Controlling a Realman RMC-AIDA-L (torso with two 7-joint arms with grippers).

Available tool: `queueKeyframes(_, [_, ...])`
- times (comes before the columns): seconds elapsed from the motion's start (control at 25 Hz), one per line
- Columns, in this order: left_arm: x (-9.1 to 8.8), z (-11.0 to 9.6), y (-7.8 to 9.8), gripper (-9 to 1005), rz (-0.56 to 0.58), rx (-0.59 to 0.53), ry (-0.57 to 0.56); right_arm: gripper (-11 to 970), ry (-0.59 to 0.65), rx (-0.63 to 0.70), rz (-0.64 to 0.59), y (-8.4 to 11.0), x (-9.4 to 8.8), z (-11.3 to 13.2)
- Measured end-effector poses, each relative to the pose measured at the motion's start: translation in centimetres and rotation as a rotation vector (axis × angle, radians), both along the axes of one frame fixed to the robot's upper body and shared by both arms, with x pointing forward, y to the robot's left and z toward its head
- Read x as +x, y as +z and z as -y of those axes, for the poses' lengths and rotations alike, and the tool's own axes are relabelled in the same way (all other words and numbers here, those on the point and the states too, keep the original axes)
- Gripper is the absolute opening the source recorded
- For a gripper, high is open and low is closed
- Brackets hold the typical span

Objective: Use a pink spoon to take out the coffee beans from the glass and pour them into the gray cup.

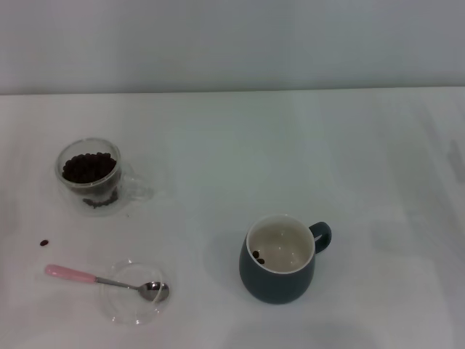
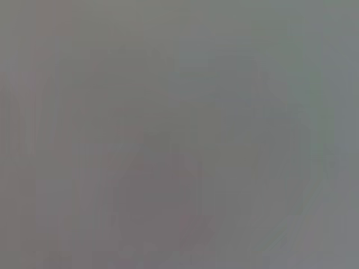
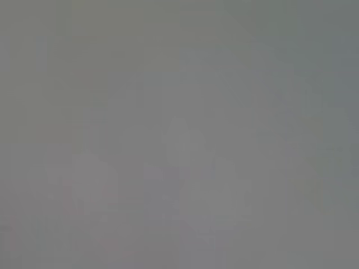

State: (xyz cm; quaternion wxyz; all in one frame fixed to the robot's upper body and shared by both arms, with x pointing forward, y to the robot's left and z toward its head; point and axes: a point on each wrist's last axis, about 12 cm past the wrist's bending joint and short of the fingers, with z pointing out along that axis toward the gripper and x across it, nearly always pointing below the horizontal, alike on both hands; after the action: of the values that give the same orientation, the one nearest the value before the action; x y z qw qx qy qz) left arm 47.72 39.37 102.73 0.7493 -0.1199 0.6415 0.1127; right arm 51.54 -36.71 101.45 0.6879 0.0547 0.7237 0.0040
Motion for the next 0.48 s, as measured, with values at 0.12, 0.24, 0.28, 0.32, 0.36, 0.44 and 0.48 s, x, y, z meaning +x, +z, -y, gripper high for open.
queueKeyframes(0.12, [-0.07,-0.29,-0.03,682,0.013,-0.029,0.046,726,0.003,-0.013,-0.006,-0.17,0.0,-0.43])
queueKeyframes(0.24, [-0.14,-0.45,-0.14,741,0.011,-0.043,0.062,726,0.006,-0.017,-0.007,-0.23,-0.02,-0.62])
queueKeyframes(0.28, [-0.16,-0.48,-0.18,760,0.009,-0.045,0.064,726,0.007,-0.014,-0.007,-0.26,-0.04,-0.69])
queueKeyframes(0.32, [-0.19,-0.49,-0.23,780,0.006,-0.047,0.065,726,0.008,-0.009,-0.007,-0.28,-0.04,-0.77])
queueKeyframes(0.36, [-0.21,-0.49,-0.26,799,0.004,-0.047,0.066,726,0.009,-0.006,-0.008,-0.3,-0.02,-0.85])
queueKeyframes(0.44, [-0.18,-0.44,-0.29,838,0.001,-0.045,0.065,726,0.01,-0.002,-0.01,-0.34,0.01,-0.94])
queueKeyframes(0.48, [-0.18,-0.37,-0.34,858,-0.002,-0.046,0.063,726,0.01,-0.001,-0.012,-0.36,0.01,-0.98])
